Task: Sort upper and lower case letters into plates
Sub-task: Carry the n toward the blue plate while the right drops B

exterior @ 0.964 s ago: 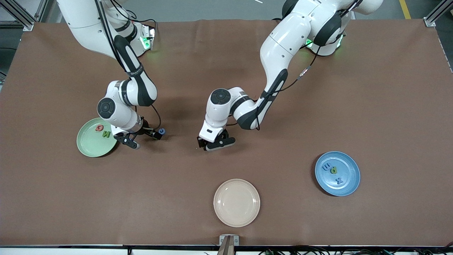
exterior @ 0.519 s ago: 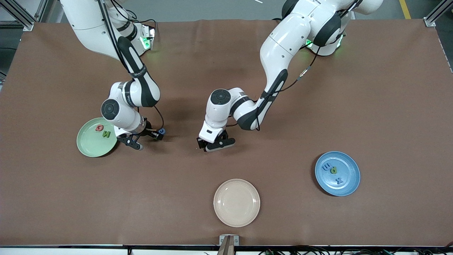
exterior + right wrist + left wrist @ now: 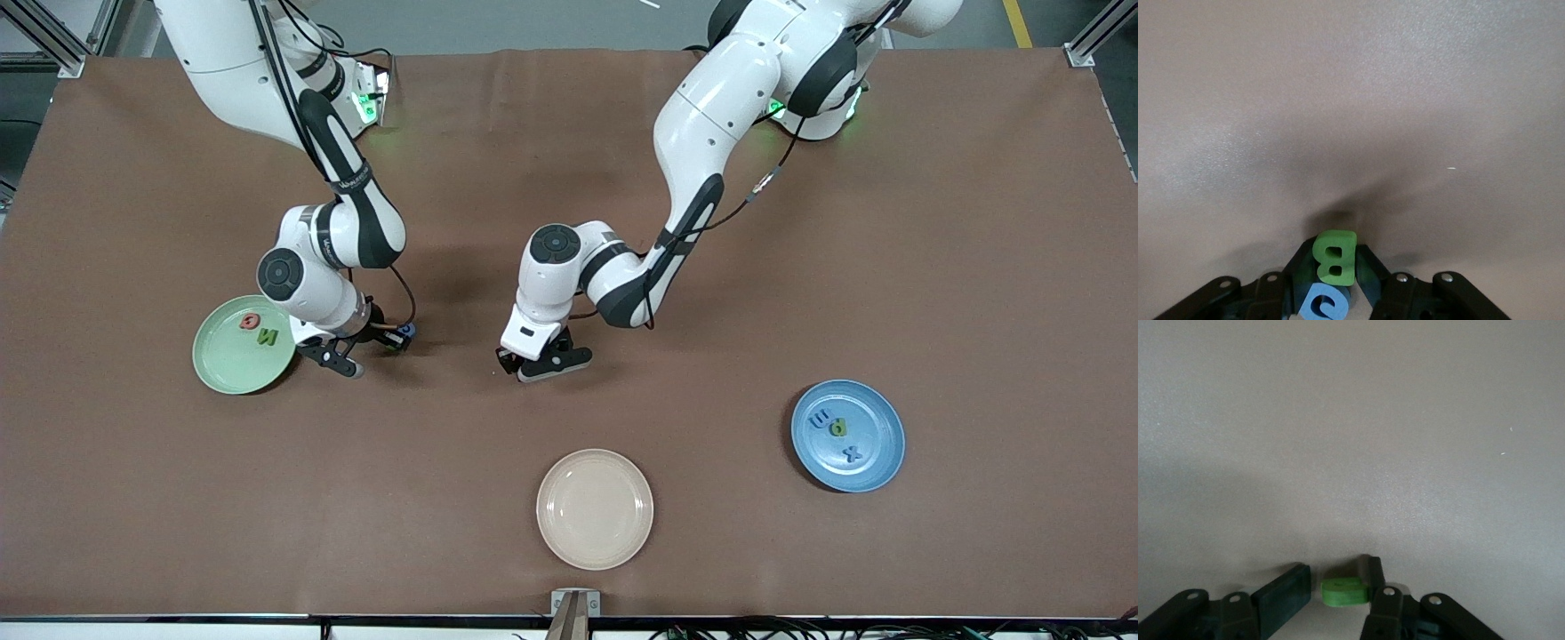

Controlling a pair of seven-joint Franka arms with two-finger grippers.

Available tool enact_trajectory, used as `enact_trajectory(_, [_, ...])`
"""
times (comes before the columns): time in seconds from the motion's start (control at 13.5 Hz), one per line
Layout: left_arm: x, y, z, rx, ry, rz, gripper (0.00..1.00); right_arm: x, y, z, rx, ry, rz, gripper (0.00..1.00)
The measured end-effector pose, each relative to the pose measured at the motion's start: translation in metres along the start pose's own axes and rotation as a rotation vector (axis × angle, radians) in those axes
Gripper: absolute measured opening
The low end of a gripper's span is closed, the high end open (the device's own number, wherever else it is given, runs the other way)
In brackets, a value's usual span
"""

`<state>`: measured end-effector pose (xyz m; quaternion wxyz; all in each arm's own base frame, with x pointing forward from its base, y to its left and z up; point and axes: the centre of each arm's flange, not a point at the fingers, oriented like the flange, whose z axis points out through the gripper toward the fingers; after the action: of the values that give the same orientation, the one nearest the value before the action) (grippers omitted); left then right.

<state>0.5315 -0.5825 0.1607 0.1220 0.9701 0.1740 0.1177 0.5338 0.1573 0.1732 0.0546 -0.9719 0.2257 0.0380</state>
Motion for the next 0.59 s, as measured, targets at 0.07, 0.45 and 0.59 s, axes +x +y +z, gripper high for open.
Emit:
enact_trajectory(0.07, [0.0, 0.0, 0.0, 0.0, 0.0, 0.0, 0.44, 0.006, 0.007, -0.004, -0.008, -0.009, -0.006, 0.33])
enact_trajectory(0.45, [-0.002, 0.001, -0.001, -0.005, 0.0, 0.002, 0.3, 0.079, 0.126, -0.057, -0.052, -0.042, -0.174, 0.28])
enact_trajectory(0.59, [-0.001, 0.001, -0.001, -0.005, 0.0, 0.001, 0.3, 0.102, 0.181, -0.071, -0.059, -0.029, -0.246, 0.28])
